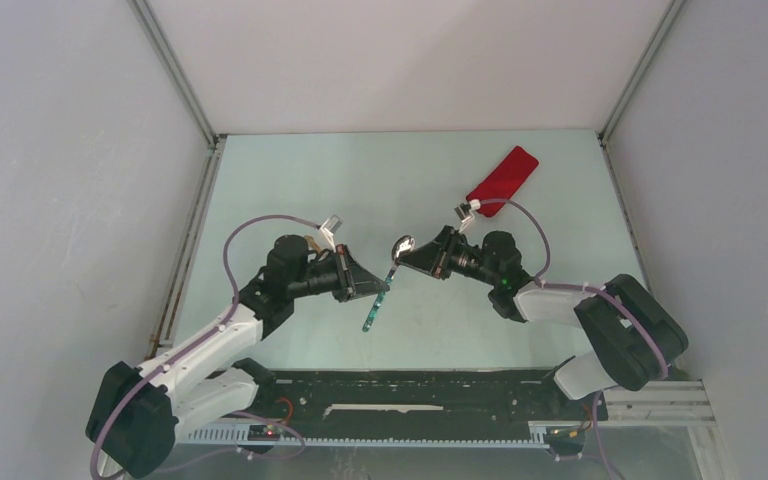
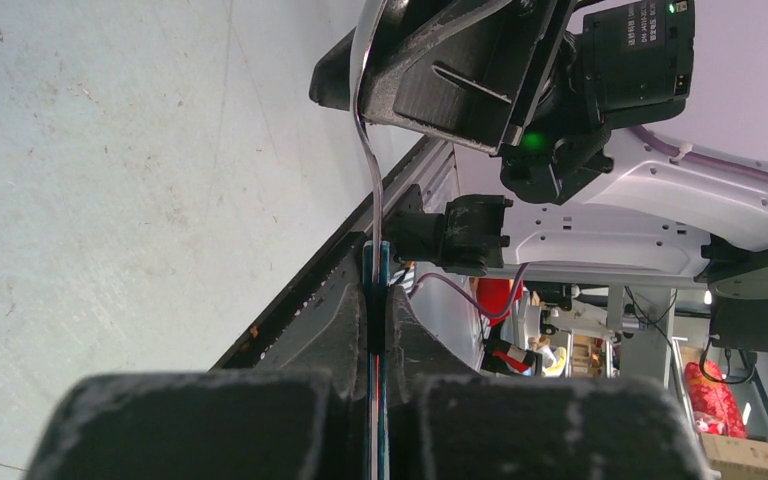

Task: Fold the napkin into a case and place the utensils inside
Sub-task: Pass from the left arm to the right, then insert the spoon into the folded napkin.

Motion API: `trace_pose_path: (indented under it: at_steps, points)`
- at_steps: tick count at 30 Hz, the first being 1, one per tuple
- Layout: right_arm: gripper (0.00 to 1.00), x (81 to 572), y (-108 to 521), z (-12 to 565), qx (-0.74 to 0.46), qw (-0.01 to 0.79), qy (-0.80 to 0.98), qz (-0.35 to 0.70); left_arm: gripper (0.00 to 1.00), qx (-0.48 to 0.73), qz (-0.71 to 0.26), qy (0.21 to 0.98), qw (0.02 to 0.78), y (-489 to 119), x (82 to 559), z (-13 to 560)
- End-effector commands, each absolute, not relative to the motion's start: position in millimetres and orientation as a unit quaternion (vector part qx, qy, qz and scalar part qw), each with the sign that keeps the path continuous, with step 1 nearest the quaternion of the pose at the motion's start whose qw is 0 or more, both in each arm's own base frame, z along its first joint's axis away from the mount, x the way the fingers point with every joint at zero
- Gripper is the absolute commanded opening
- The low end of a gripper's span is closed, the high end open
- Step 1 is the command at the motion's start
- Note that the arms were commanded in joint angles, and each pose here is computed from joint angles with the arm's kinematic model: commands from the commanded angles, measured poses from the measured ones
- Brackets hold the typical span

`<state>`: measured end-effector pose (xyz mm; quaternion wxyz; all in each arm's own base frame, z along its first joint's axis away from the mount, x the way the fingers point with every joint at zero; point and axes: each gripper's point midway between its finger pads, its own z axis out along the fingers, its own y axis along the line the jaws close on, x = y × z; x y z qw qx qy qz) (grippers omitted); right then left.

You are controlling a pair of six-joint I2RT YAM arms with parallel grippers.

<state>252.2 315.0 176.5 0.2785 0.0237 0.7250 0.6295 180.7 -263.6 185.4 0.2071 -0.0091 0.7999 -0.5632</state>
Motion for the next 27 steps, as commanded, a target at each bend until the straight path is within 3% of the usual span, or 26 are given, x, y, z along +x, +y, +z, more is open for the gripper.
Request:
trace_pose_path:
  at_steps: [1, 8, 11, 13, 14, 17, 18, 27]
  points:
    - [0.31, 254.3, 313.1, 199.3, 0.014, 0.308, 0.697, 0.647, 0.00, 0.007, -0.583, 0.781, 0.225, -268.1, 182.8, 202.1]
    - [0.22, 257.4, 313.7, 204.3, 0.015, 0.309, 0.685, 0.660, 0.00, 0.008, -0.583, 0.782, 0.222, -267.7, 181.1, 200.1]
    - [0.00, 257.6, 313.4, 208.0, 0.005, 0.312, 0.676, 0.668, 0.00, 0.008, -0.583, 0.781, 0.222, -267.9, 181.5, 200.9]
    - [0.00, 266.8, 304.8, 207.2, 0.009, 0.323, 0.676, 0.662, 0.00, 0.004, -0.577, 0.786, 0.221, -267.6, 183.4, 199.1]
    - [0.00, 274.3, 296.8, 206.0, 0.016, 0.331, 0.679, 0.655, 0.05, -0.001, -0.568, 0.792, 0.222, -266.2, 185.4, 196.7]
    - [0.00, 310.3, 258.2, 205.0, 0.028, 0.373, 0.696, 0.613, 0.40, -0.013, -0.544, 0.805, 0.236, -261.9, 193.3, 194.3]
    - [0.00, 324.8, 241.5, 203.9, 0.025, 0.390, 0.706, 0.590, 0.46, -0.014, -0.539, 0.807, 0.241, -261.3, 195.6, 194.1]
    - [0.00, 453.2, 45.9, 199.3, 0.052, 0.511, 0.747, 0.423, 0.53, 0.008, -0.492, 0.835, 0.247, -274.2, 217.7, 185.7]
